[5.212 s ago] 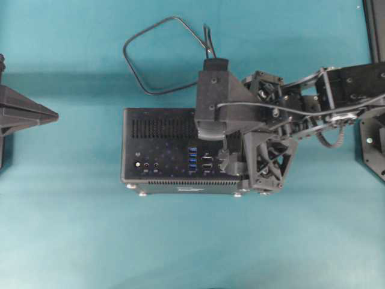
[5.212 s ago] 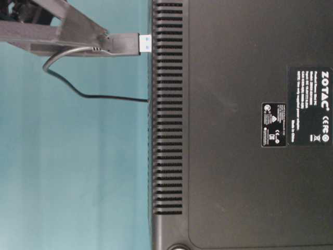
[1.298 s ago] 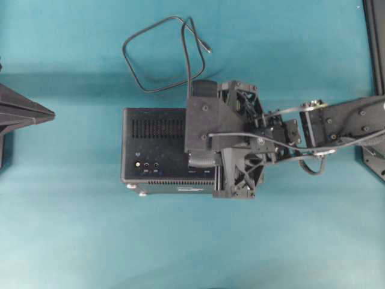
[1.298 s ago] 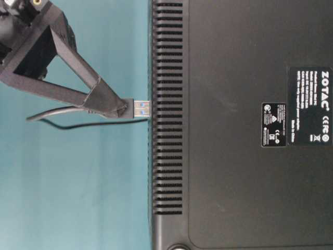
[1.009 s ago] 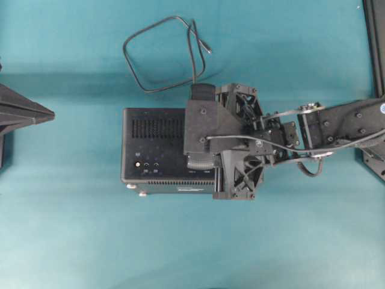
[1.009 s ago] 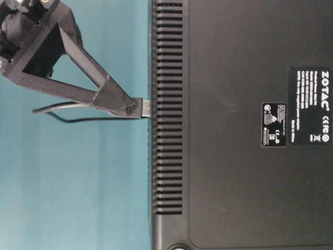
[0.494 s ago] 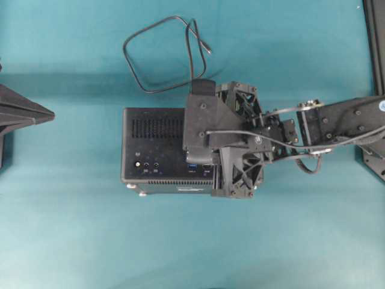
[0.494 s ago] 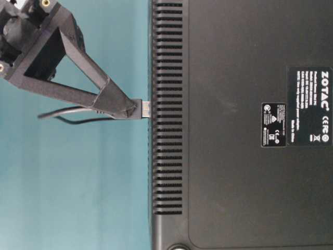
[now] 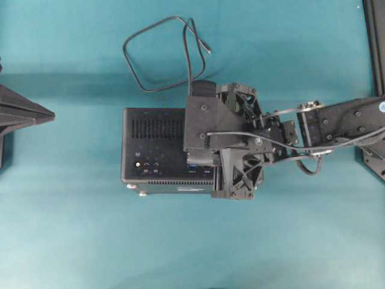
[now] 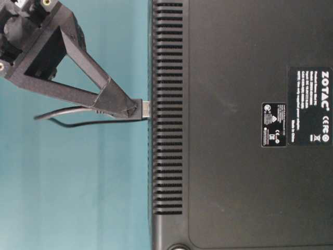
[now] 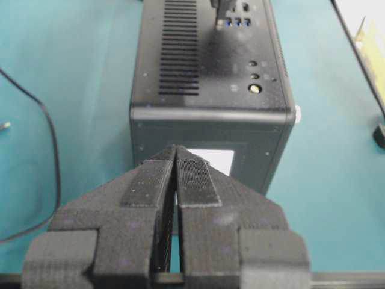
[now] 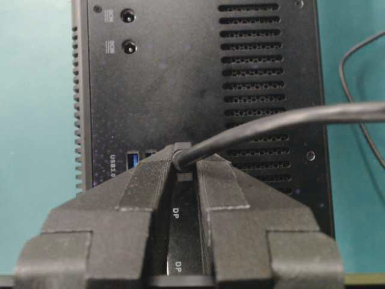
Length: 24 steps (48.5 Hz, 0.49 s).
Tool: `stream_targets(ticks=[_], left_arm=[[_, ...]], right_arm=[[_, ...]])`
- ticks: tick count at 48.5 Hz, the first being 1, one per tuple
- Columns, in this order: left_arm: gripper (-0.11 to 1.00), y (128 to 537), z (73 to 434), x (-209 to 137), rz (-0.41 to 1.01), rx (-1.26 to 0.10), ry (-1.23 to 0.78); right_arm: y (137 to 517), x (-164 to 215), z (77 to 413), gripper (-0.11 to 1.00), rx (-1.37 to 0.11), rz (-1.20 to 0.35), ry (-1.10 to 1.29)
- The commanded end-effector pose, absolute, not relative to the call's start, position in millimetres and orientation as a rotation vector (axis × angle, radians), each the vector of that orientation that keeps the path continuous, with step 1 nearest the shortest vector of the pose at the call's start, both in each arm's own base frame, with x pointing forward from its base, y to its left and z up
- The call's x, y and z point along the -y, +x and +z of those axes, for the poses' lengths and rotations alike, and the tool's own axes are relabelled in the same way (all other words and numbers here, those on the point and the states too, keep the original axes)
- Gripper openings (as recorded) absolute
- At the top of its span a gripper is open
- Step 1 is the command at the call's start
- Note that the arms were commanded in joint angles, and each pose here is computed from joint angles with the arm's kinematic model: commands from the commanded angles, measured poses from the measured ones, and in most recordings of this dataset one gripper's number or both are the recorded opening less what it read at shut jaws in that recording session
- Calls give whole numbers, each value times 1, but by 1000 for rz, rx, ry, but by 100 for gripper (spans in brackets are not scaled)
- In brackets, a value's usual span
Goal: Insert the USB into the PC box with both arms.
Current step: 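Close the right gripper on the silver USB plug body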
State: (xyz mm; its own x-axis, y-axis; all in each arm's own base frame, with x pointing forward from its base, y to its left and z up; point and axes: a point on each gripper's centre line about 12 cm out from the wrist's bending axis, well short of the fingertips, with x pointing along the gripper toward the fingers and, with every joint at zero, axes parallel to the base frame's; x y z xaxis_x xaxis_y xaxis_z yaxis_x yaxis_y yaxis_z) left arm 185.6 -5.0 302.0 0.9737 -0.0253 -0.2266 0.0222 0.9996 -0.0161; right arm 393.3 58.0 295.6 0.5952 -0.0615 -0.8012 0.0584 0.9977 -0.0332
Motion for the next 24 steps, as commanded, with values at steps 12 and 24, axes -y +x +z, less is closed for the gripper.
stream_targets(ticks=[12,24], left_arm=[[0,187,310,5,-22,-201,-13],[0,187,309,4,-21,-204,-14]], right_arm=[[395,-42,305,14,-909,-111,-5],[394,-57,302,14,-918,-79,1]])
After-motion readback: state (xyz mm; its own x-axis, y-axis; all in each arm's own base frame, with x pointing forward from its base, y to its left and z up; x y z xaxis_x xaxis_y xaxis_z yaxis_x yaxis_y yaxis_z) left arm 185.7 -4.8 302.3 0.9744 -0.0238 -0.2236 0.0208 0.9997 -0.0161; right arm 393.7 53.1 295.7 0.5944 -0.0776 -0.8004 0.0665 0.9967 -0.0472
